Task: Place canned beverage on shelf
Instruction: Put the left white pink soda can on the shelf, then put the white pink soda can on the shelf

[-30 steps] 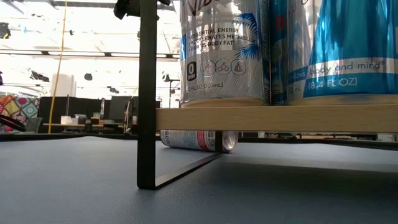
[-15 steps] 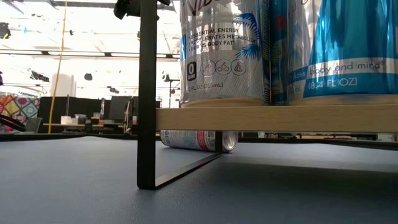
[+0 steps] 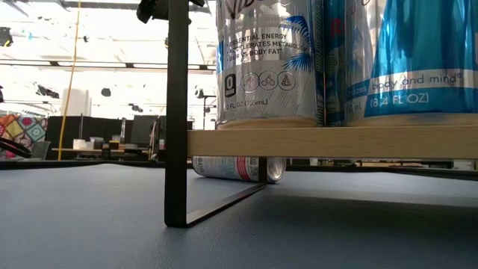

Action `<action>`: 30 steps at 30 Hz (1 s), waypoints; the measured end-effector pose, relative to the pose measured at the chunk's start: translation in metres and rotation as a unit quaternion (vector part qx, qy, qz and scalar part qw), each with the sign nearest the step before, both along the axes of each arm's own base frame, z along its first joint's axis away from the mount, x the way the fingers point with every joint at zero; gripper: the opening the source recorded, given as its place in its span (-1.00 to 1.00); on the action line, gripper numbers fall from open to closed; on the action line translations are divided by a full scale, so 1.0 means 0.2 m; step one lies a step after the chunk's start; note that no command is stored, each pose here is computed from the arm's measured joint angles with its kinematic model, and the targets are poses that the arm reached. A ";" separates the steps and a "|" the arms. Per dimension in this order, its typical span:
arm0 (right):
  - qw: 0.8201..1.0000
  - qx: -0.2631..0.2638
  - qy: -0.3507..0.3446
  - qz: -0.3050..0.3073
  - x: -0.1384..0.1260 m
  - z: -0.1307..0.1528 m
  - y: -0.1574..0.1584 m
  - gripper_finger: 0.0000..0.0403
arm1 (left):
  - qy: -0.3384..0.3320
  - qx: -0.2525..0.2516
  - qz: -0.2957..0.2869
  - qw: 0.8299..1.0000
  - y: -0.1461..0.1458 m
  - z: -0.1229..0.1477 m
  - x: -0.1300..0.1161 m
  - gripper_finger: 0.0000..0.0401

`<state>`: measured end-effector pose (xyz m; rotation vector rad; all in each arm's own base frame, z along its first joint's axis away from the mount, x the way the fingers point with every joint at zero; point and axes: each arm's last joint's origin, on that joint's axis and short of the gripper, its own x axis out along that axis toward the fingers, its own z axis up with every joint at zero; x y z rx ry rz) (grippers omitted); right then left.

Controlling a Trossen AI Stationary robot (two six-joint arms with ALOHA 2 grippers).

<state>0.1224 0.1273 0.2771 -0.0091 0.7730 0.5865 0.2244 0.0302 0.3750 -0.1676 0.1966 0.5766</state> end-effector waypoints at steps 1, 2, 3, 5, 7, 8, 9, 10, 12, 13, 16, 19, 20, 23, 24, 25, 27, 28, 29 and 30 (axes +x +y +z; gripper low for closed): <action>1.000 -0.001 0.001 0.000 0.00 0.00 0.00 0.64 | 0.000 0.000 0.000 1.000 0.00 0.00 0.00 0.48; 1.000 -0.001 0.001 0.000 0.00 0.00 0.00 0.66 | 0.000 0.000 0.000 1.000 0.00 0.00 0.00 0.48; 1.000 -0.001 0.001 0.000 0.00 0.00 0.00 0.67 | 0.000 0.000 0.000 1.000 0.00 0.00 0.00 0.48; 1.000 0.000 0.000 0.000 0.00 0.00 0.00 0.69 | 0.000 -0.001 0.000 1.000 0.00 0.00 0.00 0.48; 1.000 0.000 0.010 0.008 -0.01 0.00 0.00 0.69 | 0.000 -0.001 0.000 1.000 0.00 0.00 0.00 0.48; 1.000 0.002 0.016 0.015 -0.01 0.00 -0.01 0.69 | 0.000 -0.001 0.000 1.000 0.00 0.00 0.00 0.48; 1.000 0.006 0.021 0.022 -0.02 0.00 -0.01 0.69 | -0.001 -0.001 0.000 1.000 0.00 0.00 0.00 0.48; 0.999 0.008 0.025 0.026 -0.02 0.00 -0.01 0.69 | -0.001 -0.001 0.000 1.000 0.00 0.00 0.00 0.48; 0.999 0.006 0.035 0.035 -0.03 0.01 -0.01 0.69 | -0.001 -0.002 0.000 1.000 0.00 0.00 0.00 0.48; 0.999 0.004 0.039 0.037 -0.04 0.02 -0.02 0.69 | -0.002 -0.003 0.000 1.000 0.00 0.00 0.00 0.48; 0.998 -0.004 0.043 0.037 -0.04 0.07 -0.03 0.69 | -0.005 -0.008 0.002 1.000 0.00 0.00 0.00 0.48; 0.998 -0.018 0.036 0.043 -0.05 0.11 -0.05 0.69 | -0.005 -0.008 0.001 1.000 0.00 0.00 0.00 0.48; 0.998 -0.020 0.035 0.043 -0.04 0.12 -0.06 0.69 | -0.005 -0.008 0.001 1.000 0.00 0.00 0.00 0.48; 0.998 -0.034 0.043 0.037 -0.05 0.14 -0.08 0.69 | -0.005 -0.008 0.001 1.000 0.00 0.00 0.00 0.48; 0.997 -0.041 0.051 0.034 -0.05 0.15 -0.09 0.69 | -0.005 -0.008 0.001 1.000 0.00 0.00 0.00 0.48; 0.996 -0.050 0.061 0.029 -0.06 0.16 -0.11 0.69 | -0.005 -0.008 0.001 1.000 0.00 0.00 0.00 0.48; 0.994 -0.070 0.080 0.013 -0.07 0.19 -0.15 0.69 | -0.005 -0.008 0.001 1.000 0.00 0.00 0.00 0.48; 0.993 -0.082 0.085 0.001 -0.08 0.21 -0.17 0.68 | -0.005 -0.008 0.001 1.000 0.00 0.00 0.00 0.48; 0.992 -0.092 0.087 -0.014 -0.09 0.24 -0.20 0.67 | -0.005 -0.009 0.001 1.000 0.00 0.00 0.00 0.48; 0.991 -0.099 0.087 -0.028 -0.09 0.27 -0.22 0.66 | -0.008 -0.011 0.002 1.000 0.00 0.00 0.00 0.48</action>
